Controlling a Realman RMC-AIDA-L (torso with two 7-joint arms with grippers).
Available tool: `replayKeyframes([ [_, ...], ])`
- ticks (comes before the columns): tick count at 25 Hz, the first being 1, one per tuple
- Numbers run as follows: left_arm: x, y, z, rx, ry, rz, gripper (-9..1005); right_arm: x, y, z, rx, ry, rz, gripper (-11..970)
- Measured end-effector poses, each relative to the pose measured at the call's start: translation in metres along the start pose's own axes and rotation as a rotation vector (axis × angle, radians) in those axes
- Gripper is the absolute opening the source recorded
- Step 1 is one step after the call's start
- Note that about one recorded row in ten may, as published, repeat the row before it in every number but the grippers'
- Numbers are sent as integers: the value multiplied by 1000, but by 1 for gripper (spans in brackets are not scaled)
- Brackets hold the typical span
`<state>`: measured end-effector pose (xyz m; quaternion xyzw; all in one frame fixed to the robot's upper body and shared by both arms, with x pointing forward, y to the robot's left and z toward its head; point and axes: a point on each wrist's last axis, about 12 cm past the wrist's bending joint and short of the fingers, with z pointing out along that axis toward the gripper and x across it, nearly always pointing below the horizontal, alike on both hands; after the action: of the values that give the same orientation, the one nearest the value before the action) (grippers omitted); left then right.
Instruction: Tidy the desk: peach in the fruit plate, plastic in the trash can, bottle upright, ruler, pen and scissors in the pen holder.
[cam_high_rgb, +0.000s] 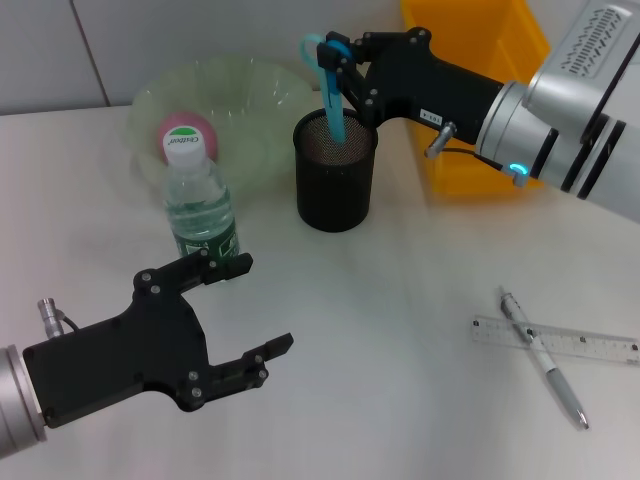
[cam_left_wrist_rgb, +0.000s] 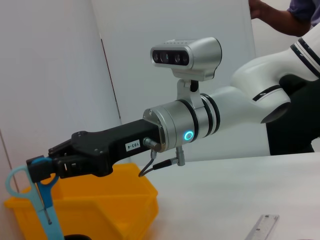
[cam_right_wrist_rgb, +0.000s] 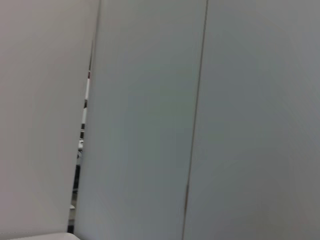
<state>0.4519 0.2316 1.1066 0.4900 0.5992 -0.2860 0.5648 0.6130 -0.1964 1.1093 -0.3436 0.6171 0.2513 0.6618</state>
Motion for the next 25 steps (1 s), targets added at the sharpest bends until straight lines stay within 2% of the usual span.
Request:
replayKeyframes([
  [7,3,0,1,5,2,-10,783,9,-3,-3,52,20,18,66],
  [16,4,0,2,24,-3,-11,783,14,-2,-3,60,49,26,67],
  [21,8,2,5,33,-1,-20,783,7,-5,-9,51,33,58,192],
  [25,9,2,6,34,0,-22,783,-13,-6,-22,-26,50,64,416],
])
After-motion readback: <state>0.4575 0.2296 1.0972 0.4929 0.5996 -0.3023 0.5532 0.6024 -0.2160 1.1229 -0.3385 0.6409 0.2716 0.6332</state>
